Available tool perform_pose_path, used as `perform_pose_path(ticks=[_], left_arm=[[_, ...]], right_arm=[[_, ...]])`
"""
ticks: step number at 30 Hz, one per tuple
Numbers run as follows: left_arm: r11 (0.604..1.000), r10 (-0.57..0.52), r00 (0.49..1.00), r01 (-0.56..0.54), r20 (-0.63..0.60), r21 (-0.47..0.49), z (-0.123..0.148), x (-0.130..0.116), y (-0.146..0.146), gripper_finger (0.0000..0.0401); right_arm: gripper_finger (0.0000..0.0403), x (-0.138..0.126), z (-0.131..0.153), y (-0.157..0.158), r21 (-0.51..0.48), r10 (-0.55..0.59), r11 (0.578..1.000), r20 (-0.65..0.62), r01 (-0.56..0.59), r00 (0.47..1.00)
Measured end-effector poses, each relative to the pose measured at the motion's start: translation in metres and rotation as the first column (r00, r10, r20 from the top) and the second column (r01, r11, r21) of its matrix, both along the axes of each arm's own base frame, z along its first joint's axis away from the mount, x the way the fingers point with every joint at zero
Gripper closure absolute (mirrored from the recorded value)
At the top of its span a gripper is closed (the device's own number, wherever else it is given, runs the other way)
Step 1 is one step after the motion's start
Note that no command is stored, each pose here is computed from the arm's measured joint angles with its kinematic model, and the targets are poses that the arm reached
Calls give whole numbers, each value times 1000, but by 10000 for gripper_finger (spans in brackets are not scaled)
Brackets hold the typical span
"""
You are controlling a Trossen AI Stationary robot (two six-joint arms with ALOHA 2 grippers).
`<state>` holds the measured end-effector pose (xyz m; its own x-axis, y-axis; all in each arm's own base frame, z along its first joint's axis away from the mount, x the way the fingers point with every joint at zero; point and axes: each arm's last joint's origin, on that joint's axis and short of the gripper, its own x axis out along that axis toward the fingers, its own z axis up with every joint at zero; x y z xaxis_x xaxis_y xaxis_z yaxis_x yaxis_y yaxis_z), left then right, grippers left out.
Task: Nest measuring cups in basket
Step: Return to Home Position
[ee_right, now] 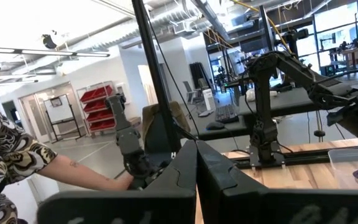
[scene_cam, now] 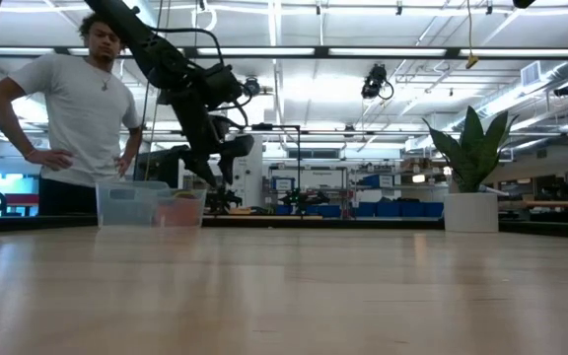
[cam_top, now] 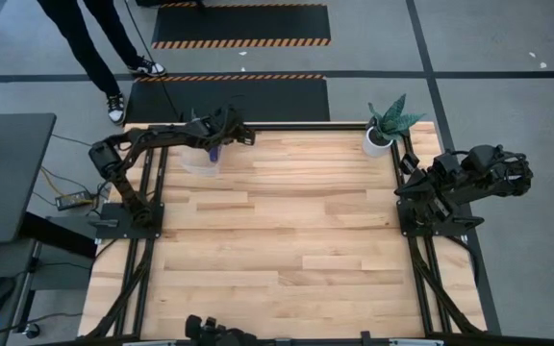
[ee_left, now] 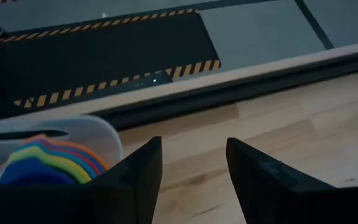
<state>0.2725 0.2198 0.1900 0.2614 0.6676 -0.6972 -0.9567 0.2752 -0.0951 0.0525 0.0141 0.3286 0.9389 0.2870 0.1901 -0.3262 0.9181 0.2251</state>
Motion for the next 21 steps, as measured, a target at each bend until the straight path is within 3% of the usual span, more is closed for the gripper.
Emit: perform_pose_path(ticks=[11,21], left_arm=[[999,-9,1000,9,6,-44,-1,-25,29,216],[994,-3,995,-8,-100,-105,-7,-44,36,216]], right_arm=[[400,1,0,-4,23,-125,992,-7,125,992],[400,1,2,-5,37,-156,987,13,155,988]])
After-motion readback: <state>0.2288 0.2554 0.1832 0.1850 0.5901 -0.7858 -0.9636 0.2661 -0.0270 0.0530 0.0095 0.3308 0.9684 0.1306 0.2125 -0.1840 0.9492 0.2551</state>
